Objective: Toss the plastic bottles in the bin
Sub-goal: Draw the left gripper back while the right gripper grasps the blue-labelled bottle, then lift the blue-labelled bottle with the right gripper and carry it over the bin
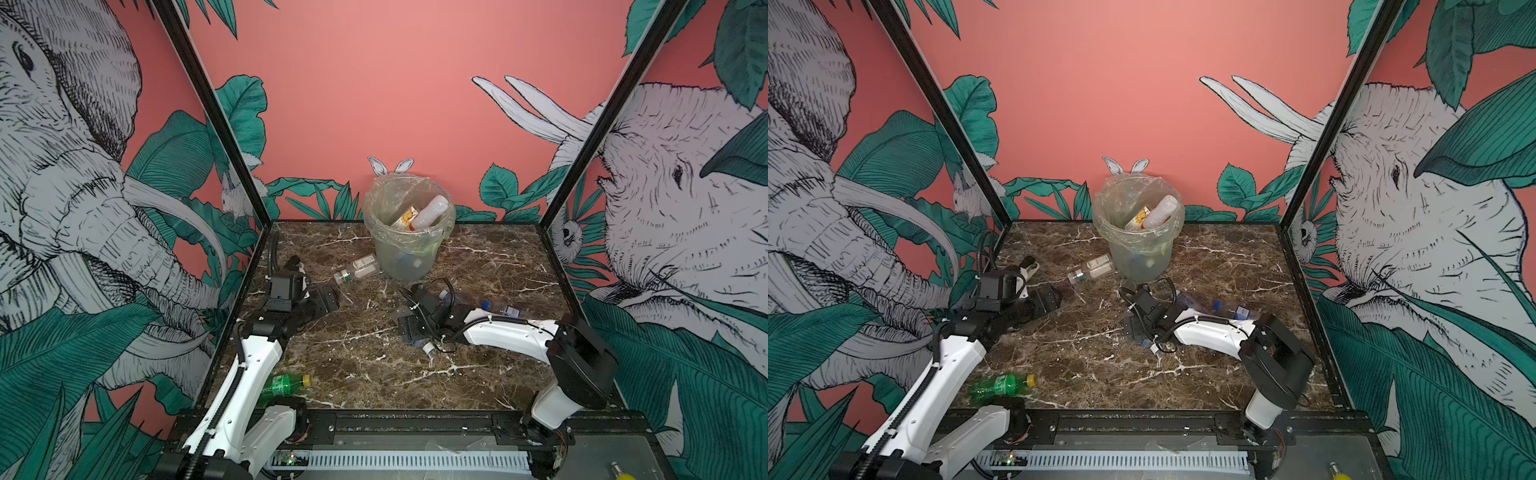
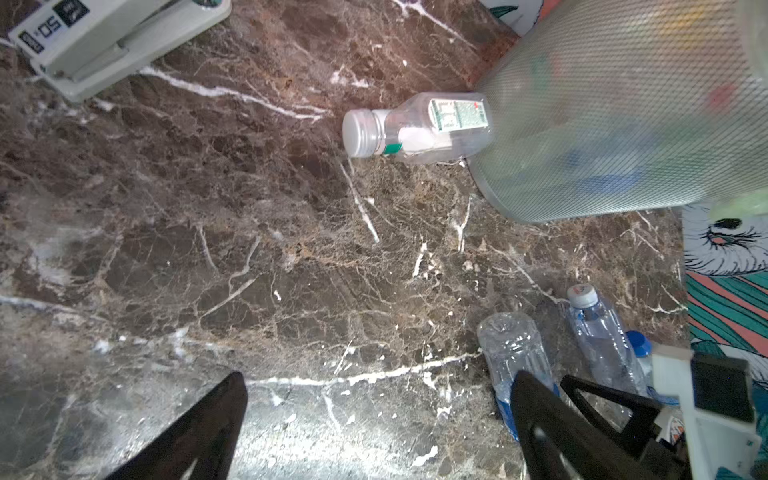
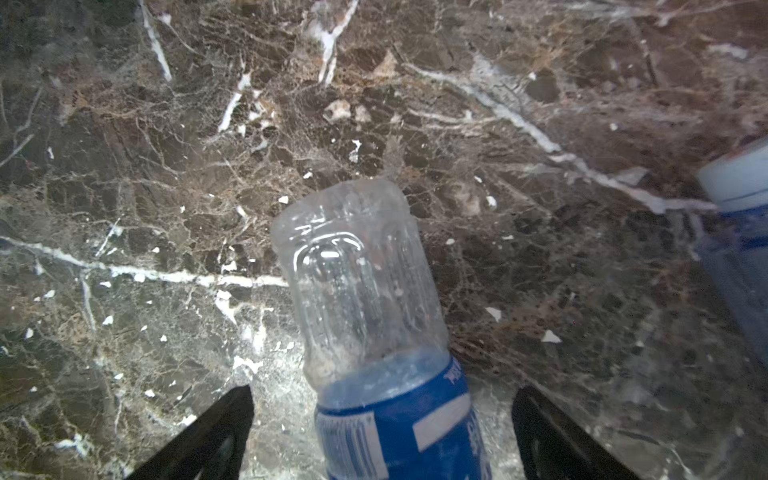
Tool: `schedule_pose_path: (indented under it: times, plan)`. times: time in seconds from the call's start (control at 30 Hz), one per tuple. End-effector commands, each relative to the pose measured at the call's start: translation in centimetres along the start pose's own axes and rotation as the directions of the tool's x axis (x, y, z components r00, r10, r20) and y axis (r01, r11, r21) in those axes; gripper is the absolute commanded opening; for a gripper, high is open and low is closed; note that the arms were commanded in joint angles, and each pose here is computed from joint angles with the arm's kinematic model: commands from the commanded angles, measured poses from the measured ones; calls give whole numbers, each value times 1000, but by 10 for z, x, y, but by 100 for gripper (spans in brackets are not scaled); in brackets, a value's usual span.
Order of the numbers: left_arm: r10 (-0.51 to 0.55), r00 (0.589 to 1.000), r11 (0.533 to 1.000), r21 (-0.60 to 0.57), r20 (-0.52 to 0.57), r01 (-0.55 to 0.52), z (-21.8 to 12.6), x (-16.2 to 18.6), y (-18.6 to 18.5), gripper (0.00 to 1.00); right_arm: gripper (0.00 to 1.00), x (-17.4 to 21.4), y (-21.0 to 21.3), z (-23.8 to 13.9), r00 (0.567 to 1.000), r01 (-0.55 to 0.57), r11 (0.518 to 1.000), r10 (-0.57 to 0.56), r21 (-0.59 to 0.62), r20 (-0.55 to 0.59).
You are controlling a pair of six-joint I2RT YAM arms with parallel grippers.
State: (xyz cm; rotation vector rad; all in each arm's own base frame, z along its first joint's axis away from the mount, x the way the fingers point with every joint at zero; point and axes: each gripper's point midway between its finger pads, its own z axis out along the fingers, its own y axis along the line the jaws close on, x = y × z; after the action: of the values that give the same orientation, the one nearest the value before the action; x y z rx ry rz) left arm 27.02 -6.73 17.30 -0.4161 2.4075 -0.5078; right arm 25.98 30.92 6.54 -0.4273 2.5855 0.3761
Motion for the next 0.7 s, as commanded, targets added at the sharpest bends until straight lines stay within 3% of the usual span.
schedule_pose_path:
  times: [0.0,0.2,0.4,0.67]
  plan:
    - [-34,999,998,-48,-26,32,1,17,17,99,95,-4,11,8,1000,30,999,-30,-25,-1]
    - [-48,998,998,-52,-47,45,4,32,25,99,84,2,6,23,998,49,999,-49,15,-27]
    - [-56,997,996,-72,-60,52,10,40,33,99,67,2,3,15,999,34,999,-34,16,-10]
    - [-53,997,995,-84,-62,48,12,45,37,99,63,-33,8,-61,986,-12,999,20,-49,167]
